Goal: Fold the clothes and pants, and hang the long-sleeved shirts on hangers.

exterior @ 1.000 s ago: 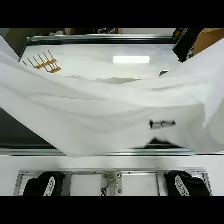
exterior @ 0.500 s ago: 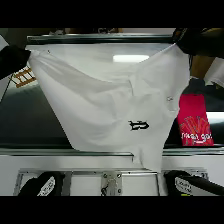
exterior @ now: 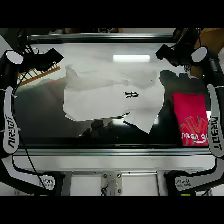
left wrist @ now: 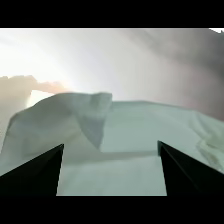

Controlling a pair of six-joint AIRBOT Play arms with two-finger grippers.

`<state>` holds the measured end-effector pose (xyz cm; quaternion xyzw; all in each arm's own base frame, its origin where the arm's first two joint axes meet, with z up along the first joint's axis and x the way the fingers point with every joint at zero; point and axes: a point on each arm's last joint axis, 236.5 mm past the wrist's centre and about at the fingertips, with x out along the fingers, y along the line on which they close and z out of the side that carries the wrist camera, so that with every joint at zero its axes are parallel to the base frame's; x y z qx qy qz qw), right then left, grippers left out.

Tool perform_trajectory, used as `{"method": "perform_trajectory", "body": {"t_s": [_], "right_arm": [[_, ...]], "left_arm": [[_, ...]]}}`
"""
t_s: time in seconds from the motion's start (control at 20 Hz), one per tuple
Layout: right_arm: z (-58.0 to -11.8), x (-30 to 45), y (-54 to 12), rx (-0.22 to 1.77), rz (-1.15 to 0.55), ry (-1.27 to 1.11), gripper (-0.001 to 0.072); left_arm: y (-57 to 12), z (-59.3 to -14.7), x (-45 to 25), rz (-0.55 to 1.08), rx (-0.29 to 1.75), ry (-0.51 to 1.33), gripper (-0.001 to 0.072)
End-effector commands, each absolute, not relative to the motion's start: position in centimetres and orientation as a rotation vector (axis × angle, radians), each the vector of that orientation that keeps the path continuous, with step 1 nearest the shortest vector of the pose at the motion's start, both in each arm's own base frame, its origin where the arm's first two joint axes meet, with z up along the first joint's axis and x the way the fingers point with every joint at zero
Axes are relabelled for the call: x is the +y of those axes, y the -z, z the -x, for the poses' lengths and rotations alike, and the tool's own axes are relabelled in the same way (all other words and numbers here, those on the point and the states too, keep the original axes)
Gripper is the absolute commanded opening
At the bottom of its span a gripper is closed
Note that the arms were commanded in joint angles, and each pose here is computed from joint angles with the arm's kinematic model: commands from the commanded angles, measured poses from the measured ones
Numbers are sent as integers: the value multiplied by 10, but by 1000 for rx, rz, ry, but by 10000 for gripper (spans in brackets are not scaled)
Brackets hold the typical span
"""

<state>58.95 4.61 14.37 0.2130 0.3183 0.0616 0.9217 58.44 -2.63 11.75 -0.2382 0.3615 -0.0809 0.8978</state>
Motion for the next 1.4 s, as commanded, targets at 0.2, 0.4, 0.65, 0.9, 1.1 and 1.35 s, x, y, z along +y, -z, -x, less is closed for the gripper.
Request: {"method": "perform_trajectory", "body": {"t_s": [0.2, 0.4, 0.65, 0.9, 1.1, 1.35], "right_arm": [[-533, -14, -175, 724, -374, -60, 658], [-456, -47, -97, 1032, -410, 38, 659], [-402, -61, 7, 1247, -606, 174, 658], [-383, -43, 41, 1304, -662, 143, 658], [-383, -43, 41, 1305, -656, 138, 658], [-383, -43, 41, 1305, -651, 134, 658]], "left_arm": [[-114, -544, 25, 458, 902, 69, 623], [-34, -463, 47, 463, 1114, -77, 623], [55, -386, 31, 563, 1284, -156, 623], [89, -373, 21, 696, 1297, -221, 623], [105, -372, 3, 798, 1343, -196, 622], [109, -376, -10, 795, 1344, -171, 622]]}}
